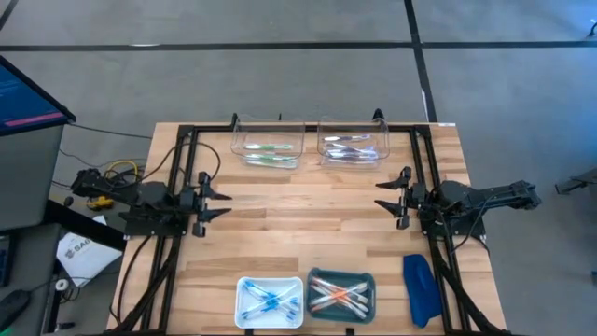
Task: Pick & Place Toothbrushes
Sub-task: Return to Home Position
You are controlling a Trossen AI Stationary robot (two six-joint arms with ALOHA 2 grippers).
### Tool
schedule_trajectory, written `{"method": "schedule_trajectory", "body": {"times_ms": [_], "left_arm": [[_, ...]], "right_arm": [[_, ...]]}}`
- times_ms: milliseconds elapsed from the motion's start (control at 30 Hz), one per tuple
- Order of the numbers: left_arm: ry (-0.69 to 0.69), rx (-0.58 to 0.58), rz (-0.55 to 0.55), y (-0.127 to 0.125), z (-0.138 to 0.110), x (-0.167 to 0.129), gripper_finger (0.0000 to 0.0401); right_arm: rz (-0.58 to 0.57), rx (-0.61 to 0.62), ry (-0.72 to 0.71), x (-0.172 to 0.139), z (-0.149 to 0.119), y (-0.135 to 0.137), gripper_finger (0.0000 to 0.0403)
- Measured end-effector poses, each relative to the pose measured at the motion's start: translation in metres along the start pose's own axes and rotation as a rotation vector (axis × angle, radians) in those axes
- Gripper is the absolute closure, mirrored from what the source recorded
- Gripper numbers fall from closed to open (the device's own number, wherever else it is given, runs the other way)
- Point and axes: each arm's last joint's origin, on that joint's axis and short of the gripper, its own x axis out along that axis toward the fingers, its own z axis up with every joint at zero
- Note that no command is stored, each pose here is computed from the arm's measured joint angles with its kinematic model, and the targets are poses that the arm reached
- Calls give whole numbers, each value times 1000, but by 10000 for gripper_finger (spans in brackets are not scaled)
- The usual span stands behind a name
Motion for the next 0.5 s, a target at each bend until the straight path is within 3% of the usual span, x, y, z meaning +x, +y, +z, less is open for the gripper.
{"method": "schedule_trajectory", "body": {"times_ms": [133,367,500], "left_arm": [[18,8,-56,-3,-8,1,266],[55,-18,-10,0,-24,4,266],[40,-23,-38,3,-24,5,266]], "right_arm": [[0,0,0,0,0,0,175],[0,0,0,0,0,0,175],[0,0,0,0,0,0,175]]}}
